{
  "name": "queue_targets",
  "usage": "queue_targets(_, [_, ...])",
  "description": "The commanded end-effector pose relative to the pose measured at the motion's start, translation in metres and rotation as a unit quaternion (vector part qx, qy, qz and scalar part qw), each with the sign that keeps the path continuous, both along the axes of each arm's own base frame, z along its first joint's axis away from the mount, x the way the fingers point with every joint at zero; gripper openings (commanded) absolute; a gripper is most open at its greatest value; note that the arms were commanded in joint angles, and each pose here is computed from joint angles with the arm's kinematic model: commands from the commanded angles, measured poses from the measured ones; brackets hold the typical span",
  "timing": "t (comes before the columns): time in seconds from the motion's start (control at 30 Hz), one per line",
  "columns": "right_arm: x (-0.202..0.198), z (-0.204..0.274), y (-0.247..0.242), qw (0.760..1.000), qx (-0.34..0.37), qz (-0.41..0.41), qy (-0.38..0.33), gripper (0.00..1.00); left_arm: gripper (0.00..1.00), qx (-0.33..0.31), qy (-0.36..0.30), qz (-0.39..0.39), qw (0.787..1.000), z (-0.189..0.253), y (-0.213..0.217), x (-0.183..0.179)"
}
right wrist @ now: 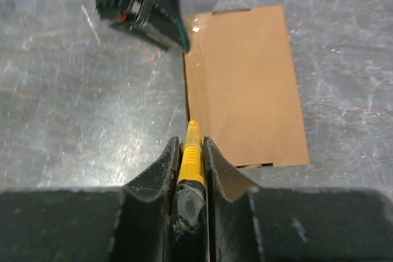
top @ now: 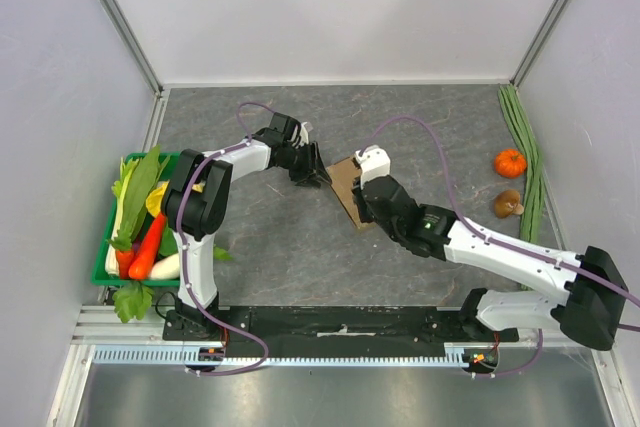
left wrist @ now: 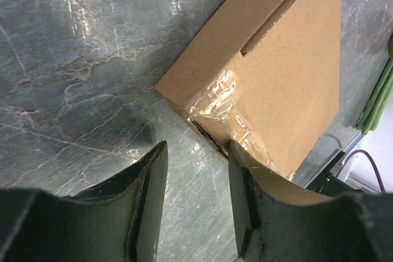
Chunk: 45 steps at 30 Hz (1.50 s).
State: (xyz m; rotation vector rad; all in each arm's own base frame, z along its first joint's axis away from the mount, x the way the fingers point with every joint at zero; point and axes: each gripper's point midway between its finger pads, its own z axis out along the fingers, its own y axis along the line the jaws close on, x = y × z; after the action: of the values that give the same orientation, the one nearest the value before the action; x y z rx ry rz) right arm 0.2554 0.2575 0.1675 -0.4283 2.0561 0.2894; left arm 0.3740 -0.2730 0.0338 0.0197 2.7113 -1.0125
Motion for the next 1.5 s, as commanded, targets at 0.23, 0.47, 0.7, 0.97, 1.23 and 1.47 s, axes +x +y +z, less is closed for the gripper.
queue_targets(0.23, [0.076,0.003,-0.073,0.983,-0.018,-0.18,-0.016,0.0,0.63,0.024,-0.106,0.049,0.993,0.045,0.024,0.013])
queue_targets(0.47, [0.1,-0.039,-0.093,0.977,-0.055,-0.207,0.026,0.0,0.53,0.053,-0.069,0.103,0.991,0.023,0.045,-0.011])
queue_targets(0.7, [0.091,-0.055,-0.084,0.979,-0.039,-0.19,0.063,0.0,0.43,0.051,-0.042,0.092,0.994,0.006,0.034,-0.001])
queue_targets(0.97, [0.055,-0.072,-0.071,0.981,0.011,-0.151,0.124,0.0,0.42,-0.01,-0.038,0.052,0.998,0.003,0.006,0.013])
queue_targets(1.23, [0.021,-0.059,-0.015,0.988,0.074,-0.071,0.119,0.0,0.43,-0.093,-0.063,0.004,0.994,0.021,-0.021,0.018])
queue_targets(1.47, [0.025,-0.034,-0.034,0.986,0.055,-0.131,0.083,0.0,0.46,0.017,-0.1,0.107,0.989,0.044,0.023,0.027])
